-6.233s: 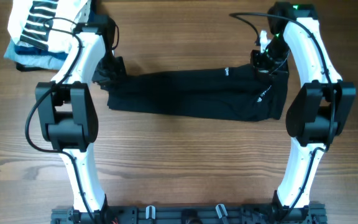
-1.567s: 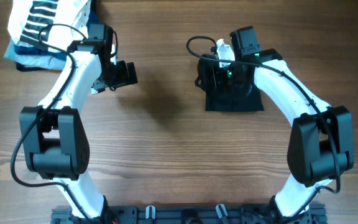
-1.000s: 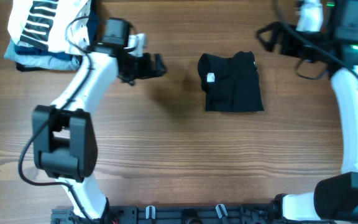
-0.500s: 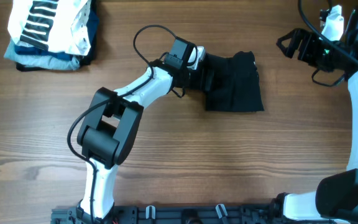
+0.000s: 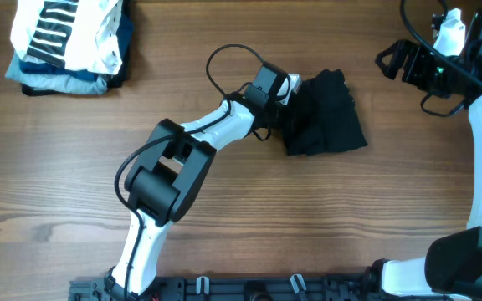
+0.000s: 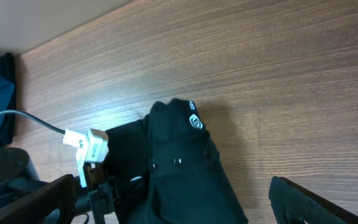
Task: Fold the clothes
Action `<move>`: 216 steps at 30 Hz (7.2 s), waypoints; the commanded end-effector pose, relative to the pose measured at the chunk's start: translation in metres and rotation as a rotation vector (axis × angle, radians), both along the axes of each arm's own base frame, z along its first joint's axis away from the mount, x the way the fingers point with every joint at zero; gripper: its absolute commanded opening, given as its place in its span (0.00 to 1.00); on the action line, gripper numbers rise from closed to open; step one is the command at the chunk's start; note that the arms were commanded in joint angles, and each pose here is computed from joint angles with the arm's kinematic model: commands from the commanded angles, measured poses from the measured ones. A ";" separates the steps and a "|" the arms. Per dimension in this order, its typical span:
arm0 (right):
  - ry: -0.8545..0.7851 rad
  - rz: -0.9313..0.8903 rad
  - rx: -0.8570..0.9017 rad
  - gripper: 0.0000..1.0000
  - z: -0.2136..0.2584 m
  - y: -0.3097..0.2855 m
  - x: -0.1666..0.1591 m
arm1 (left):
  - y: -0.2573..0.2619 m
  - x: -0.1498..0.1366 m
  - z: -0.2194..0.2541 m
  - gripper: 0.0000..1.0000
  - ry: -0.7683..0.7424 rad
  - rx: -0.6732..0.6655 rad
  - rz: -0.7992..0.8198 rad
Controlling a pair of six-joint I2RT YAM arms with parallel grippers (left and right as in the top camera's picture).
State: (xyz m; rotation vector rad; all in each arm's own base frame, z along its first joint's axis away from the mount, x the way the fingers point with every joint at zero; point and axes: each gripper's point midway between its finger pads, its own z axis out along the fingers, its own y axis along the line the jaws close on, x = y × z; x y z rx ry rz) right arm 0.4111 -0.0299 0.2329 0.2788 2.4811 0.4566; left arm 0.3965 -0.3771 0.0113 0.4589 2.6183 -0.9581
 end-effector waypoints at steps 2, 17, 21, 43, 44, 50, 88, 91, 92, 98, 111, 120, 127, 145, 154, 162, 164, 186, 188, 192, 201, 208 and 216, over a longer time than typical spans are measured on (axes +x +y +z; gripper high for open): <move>0.019 -0.006 -0.014 1.00 -0.006 -0.002 0.001 | 0.022 0.002 -0.006 0.04 0.097 0.014 0.092; 0.109 -0.007 0.009 0.99 -0.041 -0.001 -0.003 | 0.222 0.127 0.264 0.04 -0.317 -0.389 0.610; 0.162 -0.006 0.022 1.00 -0.066 0.001 -0.013 | 0.294 0.153 0.294 0.04 -0.470 -0.427 0.726; 0.240 -0.003 0.040 0.99 -0.100 0.005 -0.030 | 0.536 0.198 0.176 0.04 -0.420 -0.403 1.338; 0.238 -0.003 0.039 1.00 -0.099 0.005 -0.030 | 0.532 0.195 0.168 0.04 -0.400 -0.356 1.303; 0.233 -0.001 0.041 0.99 -0.099 0.006 -0.029 | 0.531 0.169 0.144 0.53 -0.281 -0.201 1.274; -0.060 0.142 -0.156 1.00 0.025 0.022 0.010 | 0.582 0.154 0.227 1.00 -0.691 0.636 0.906; -0.168 0.166 -0.243 0.99 0.097 0.019 -0.002 | 0.568 0.119 0.322 1.00 -0.838 0.615 0.943; -0.200 0.173 -0.258 1.00 0.115 0.020 -0.008 | 0.564 0.109 0.344 1.00 -0.878 0.611 0.951; -0.353 0.218 -0.230 1.00 0.184 0.042 -0.062 | 0.552 0.075 0.409 1.00 -1.009 0.597 0.979; -0.335 -0.139 0.080 1.00 0.220 0.046 -0.126 | 0.540 0.043 0.314 1.00 -0.590 0.636 0.884; -0.776 -0.100 -0.203 1.00 0.179 0.047 -0.124 | 0.531 0.019 0.281 1.00 -0.419 0.646 0.839; -0.940 -0.142 -0.146 1.00 0.043 0.046 -0.157 | 0.531 0.019 0.281 1.00 -0.419 0.646 0.839; -0.895 -0.089 -0.101 1.00 -0.064 0.057 -0.164 | 0.531 0.019 0.281 1.00 -0.419 0.646 0.839; -0.894 -0.089 -0.101 1.00 -0.064 0.057 -0.164 | 0.531 0.019 0.281 1.00 -0.419 0.646 0.839; -0.894 -0.089 -0.101 1.00 -0.064 0.057 -0.164 | 0.527 0.011 0.295 1.00 -0.448 0.644 0.844; -0.894 -0.089 -0.101 1.00 -0.064 0.057 -0.164 | 0.516 0.003 0.312 1.00 -0.487 0.637 0.837; -0.894 -0.089 -0.101 1.00 -0.064 0.057 -0.164 | 0.380 -0.137 0.297 1.00 -0.877 0.379 0.612; -0.894 -0.089 -0.101 1.00 -0.064 0.057 -0.164 | 0.368 -0.141 0.300 1.00 -0.987 0.245 0.658; -0.894 -0.089 -0.101 1.00 -0.064 0.057 -0.164 | 0.361 -0.150 0.280 1.00 -1.164 0.092 0.719; -0.894 -0.089 -0.101 1.00 -0.064 0.057 -0.164 | 0.358 -0.157 0.240 1.00 -1.313 -0.061 0.771; -0.894 -0.089 -0.101 1.00 -0.064 0.057 -0.164 | 0.362 -0.159 0.225 1.00 -1.314 -0.059 0.794; -0.894 -0.088 -0.101 1.00 -0.064 0.057 -0.164 | 0.362 -0.151 0.166 1.00 -1.077 0.026 0.784</move>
